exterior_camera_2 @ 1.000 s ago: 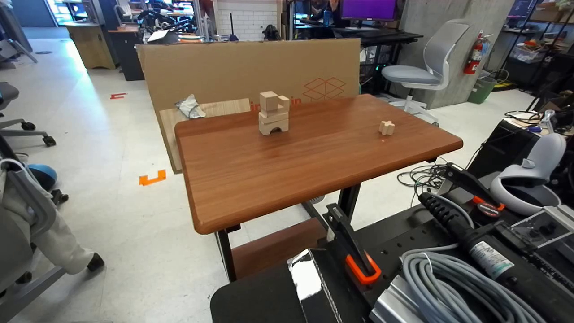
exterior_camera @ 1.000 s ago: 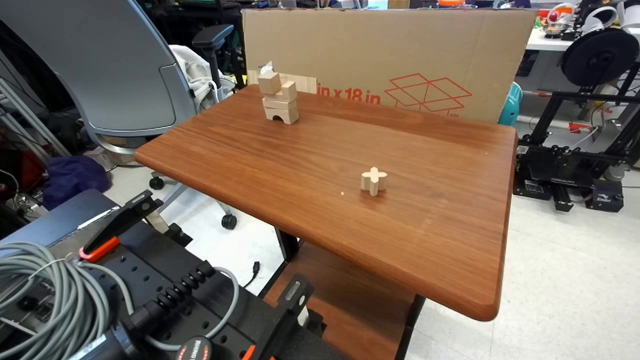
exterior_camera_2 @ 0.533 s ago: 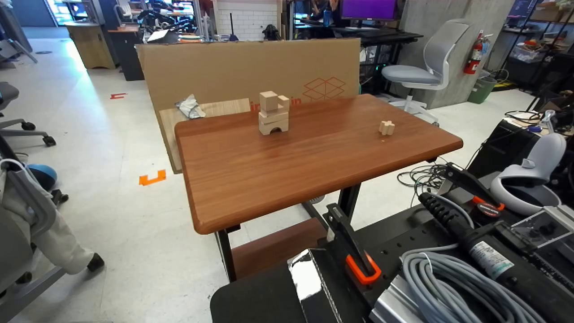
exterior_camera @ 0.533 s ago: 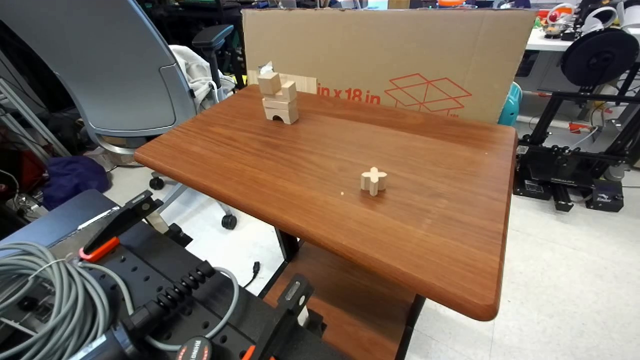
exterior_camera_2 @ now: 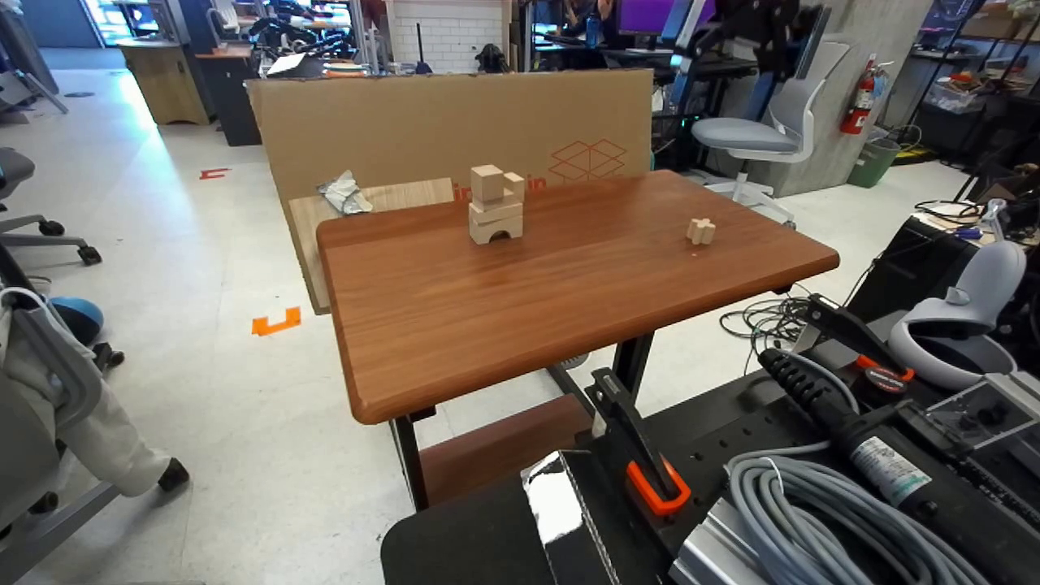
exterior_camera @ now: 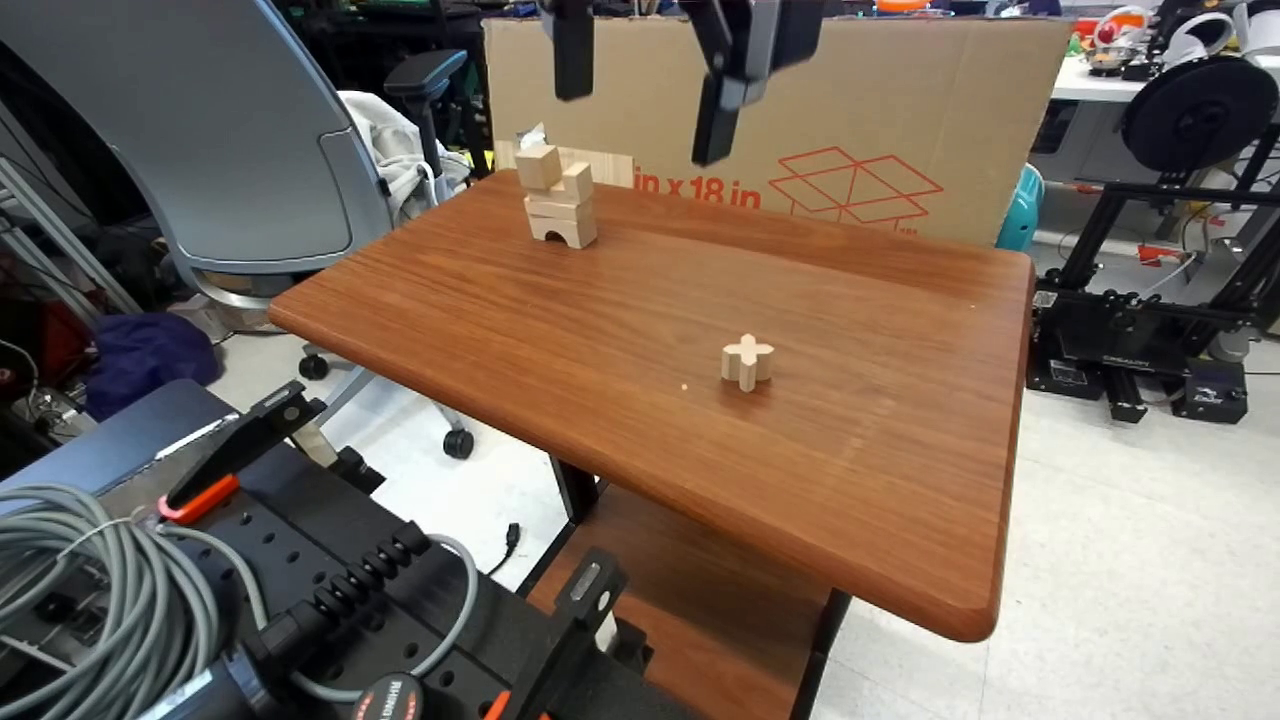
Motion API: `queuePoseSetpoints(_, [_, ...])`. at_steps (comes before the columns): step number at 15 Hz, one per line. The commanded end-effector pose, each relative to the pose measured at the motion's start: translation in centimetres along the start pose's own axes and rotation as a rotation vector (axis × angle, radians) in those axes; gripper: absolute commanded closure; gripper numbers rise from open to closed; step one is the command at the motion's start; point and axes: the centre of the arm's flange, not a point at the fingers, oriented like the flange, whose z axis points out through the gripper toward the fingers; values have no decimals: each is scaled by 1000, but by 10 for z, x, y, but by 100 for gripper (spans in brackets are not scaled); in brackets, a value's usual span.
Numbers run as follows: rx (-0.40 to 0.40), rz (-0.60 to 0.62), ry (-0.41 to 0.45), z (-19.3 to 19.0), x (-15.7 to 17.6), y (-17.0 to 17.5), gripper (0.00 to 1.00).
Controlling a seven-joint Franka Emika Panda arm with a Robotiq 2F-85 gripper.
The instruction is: Stack the wooden objects on the desk
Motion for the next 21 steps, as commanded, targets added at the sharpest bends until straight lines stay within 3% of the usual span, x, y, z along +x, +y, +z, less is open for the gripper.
queuePoseSetpoints(1, [-43,5,-19,42,20,4,0])
queuePoseSetpoints(12, [-164,45,-6,101,35,33,0])
queuePoseSetpoints(21, [-210,122,-5,129,50,50,0])
